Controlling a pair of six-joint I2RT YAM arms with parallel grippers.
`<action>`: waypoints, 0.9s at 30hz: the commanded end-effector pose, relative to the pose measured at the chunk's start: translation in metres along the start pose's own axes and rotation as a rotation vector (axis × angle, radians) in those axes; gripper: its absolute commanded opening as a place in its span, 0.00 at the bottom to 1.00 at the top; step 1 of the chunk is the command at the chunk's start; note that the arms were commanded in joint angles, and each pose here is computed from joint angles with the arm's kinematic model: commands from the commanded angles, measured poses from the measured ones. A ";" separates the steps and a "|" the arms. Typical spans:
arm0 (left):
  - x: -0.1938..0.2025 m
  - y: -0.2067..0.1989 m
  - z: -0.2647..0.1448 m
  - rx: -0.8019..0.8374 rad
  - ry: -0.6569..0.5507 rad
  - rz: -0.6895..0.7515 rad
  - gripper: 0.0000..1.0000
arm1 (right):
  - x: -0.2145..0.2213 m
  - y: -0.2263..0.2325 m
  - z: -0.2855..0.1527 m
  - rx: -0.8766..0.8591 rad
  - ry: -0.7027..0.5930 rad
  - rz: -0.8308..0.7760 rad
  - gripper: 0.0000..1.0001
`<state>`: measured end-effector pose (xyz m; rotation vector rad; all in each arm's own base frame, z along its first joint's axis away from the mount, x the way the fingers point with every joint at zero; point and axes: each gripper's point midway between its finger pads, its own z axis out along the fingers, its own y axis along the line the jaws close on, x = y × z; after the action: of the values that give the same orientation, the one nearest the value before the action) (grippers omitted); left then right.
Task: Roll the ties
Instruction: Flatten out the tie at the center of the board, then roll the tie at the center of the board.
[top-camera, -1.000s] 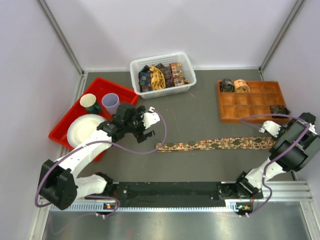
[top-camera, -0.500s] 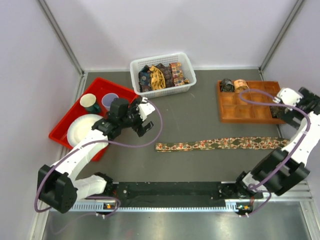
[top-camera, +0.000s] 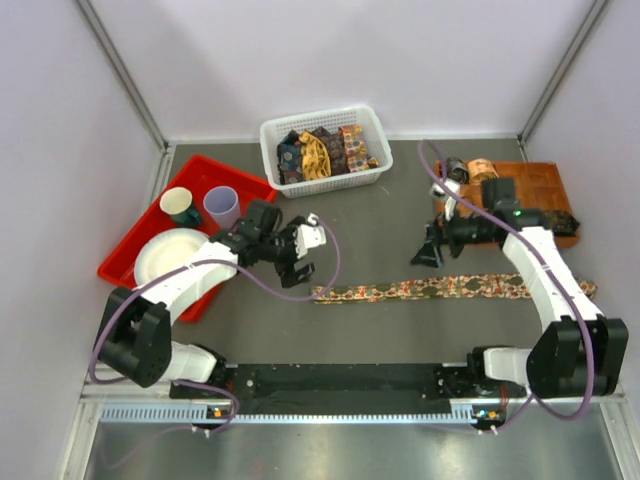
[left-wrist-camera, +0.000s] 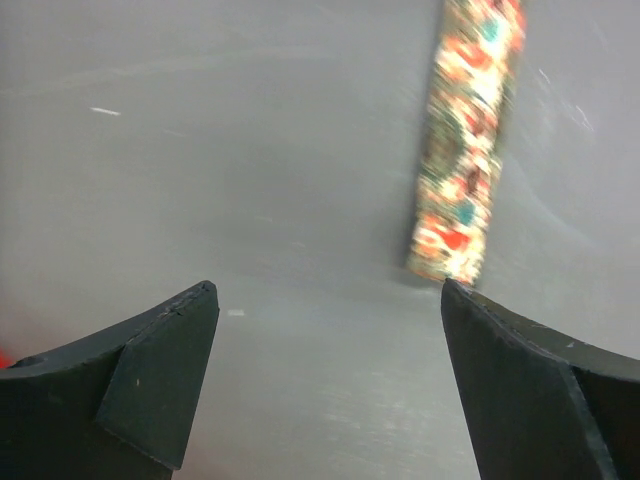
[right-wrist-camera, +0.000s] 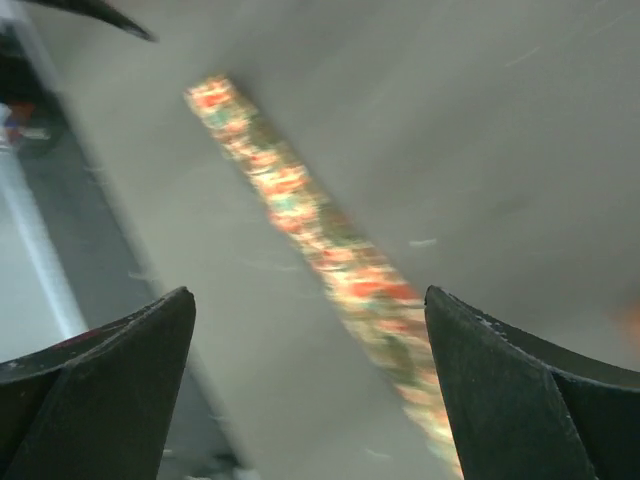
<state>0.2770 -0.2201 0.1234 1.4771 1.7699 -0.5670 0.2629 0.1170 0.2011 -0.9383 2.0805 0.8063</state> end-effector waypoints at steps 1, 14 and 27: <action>0.029 -0.033 0.018 0.130 0.042 0.084 0.93 | -0.005 0.035 0.048 -0.189 -0.074 0.339 0.92; 0.059 -0.060 0.039 0.226 0.192 0.005 0.84 | 0.050 0.025 0.125 -0.276 0.106 0.587 0.54; 0.051 -0.055 0.055 0.180 0.107 0.017 0.76 | 0.067 0.059 0.166 -0.271 0.214 0.617 0.19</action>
<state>0.2314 -0.2296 0.0402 1.6726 1.8904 -0.6439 0.2301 0.2392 0.0734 -0.5266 2.5443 1.3972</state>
